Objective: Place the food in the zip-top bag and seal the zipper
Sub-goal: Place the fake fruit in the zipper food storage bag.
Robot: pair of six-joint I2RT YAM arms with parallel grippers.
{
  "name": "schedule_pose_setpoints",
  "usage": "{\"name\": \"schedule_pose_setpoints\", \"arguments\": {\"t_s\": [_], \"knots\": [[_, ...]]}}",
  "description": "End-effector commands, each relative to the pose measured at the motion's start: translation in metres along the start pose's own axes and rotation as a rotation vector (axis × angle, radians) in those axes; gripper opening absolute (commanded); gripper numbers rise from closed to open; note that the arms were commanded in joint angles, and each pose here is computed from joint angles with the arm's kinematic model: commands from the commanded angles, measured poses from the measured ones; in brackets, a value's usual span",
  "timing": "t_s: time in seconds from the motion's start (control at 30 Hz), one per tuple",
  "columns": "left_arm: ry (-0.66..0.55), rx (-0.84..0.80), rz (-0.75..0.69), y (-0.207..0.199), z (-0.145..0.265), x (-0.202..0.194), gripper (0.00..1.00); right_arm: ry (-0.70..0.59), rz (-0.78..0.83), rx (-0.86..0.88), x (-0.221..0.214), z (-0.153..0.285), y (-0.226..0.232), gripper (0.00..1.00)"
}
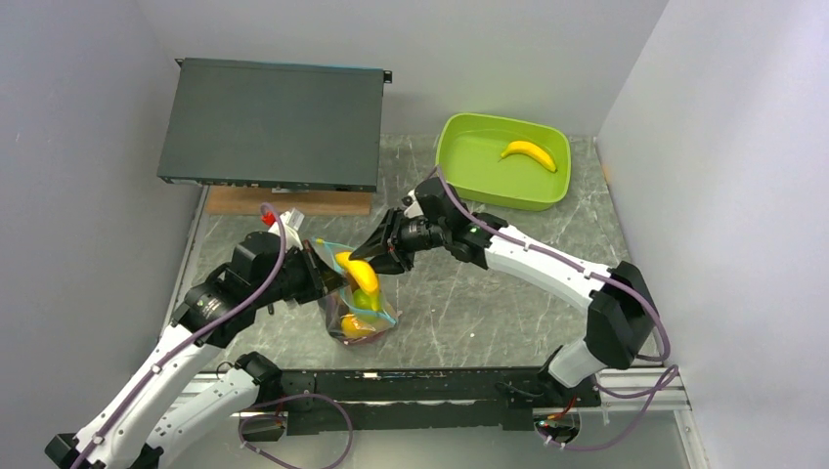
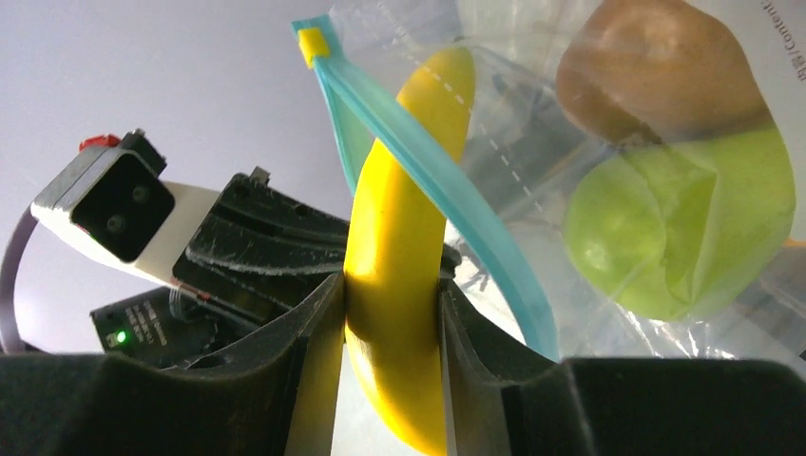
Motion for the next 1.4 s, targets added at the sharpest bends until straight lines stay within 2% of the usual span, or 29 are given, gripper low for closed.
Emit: {"name": "schedule_pose_setpoints", "arguments": {"t_s": [0.0, 0.17, 0.43, 0.6, 0.7, 0.93, 1.17, 1.37], "knots": [[-0.02, -0.022, -0.014, -0.006, 0.003, 0.005, 0.0, -0.021, -0.045, -0.016, 0.005, -0.006, 0.008, 0.0], [-0.028, -0.039, -0.011, -0.008, 0.006, 0.005, 0.0, -0.044, -0.01, -0.062, 0.012, -0.021, 0.006, 0.0], [-0.022, -0.054, -0.004, -0.009, 0.006, 0.003, 0.0, -0.084, 0.014, -0.105, 0.011, -0.031, 0.0, 0.11], [-0.025, -0.046, -0.003, -0.006, 0.007, 0.002, 0.0, -0.098, 0.105, -0.062, 0.014, -0.024, 0.023, 0.18], [-0.024, -0.049, 0.001, -0.005, 0.007, 0.0, 0.0, -0.119, 0.125, -0.035, 0.018, -0.022, 0.032, 0.18], [-0.026, -0.032, 0.002, 0.002, 0.01, -0.003, 0.0, -0.072, 0.14, -0.016, 0.021, -0.022, 0.041, 0.17], [-0.019, -0.034, -0.003, 0.001, 0.009, -0.003, 0.0, 0.027, 0.134, -0.004, 0.017, -0.03, 0.043, 0.17], [-0.021, -0.025, -0.001, 0.004, 0.01, -0.004, 0.0, 0.019, 0.155, 0.021, 0.016, -0.024, 0.054, 0.16]]}}
Point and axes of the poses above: each gripper's point midway between its finger pads, its own z axis back along the fingers, its own y axis along the line the jaws close on, x = y × z, the point moved 2 cm from there along z, back along the fingers, and after that the axes turned 5 degrees about z, right-handed, at the moved point
